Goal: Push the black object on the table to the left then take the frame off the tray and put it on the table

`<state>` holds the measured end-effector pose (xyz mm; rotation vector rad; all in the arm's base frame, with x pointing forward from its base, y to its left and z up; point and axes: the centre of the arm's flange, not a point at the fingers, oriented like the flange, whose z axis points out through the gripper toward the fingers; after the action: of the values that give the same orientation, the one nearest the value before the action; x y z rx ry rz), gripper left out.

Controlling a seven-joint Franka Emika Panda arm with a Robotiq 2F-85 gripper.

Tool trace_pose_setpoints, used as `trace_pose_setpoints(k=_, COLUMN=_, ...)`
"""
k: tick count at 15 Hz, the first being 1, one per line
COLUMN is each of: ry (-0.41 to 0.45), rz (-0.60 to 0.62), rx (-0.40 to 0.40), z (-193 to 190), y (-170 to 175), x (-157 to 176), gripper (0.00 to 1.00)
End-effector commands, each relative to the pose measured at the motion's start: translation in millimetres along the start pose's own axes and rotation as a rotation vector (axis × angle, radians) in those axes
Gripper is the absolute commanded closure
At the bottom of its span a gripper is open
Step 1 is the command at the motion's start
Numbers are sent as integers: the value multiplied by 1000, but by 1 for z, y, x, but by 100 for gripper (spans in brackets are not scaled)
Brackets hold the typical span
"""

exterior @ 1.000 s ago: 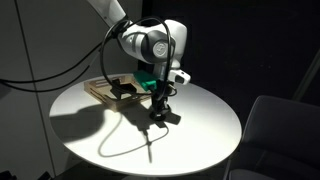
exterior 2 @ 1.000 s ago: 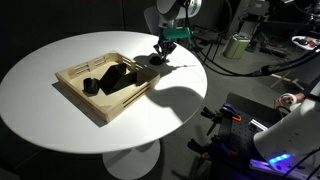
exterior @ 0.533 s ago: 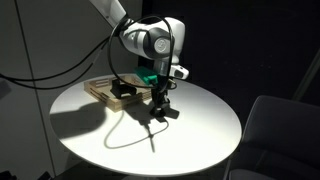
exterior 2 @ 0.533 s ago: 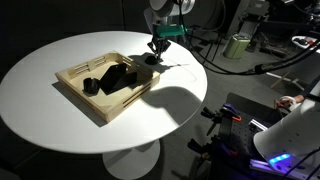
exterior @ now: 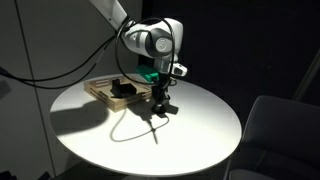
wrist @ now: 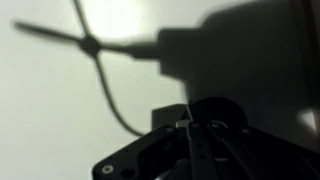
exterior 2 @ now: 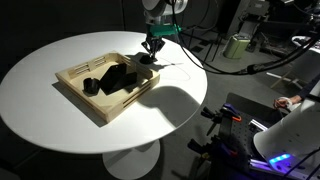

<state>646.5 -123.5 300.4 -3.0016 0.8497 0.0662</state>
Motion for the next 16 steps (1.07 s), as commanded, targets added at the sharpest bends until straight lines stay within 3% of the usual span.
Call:
trace_pose_setpoints(k=1, ry=-9, rz=11, rx=-22, z=-3, y=-7, x=18, gripper=100)
trace_pose_setpoints(k=9, ry=-10, rz=3, rx=-40, z=4, y=-15, x=30, gripper=100)
trace_pose_setpoints(k=16, ry=-6, rz=3, rx=-21, z=-14, y=2, x=-14, gripper=99)
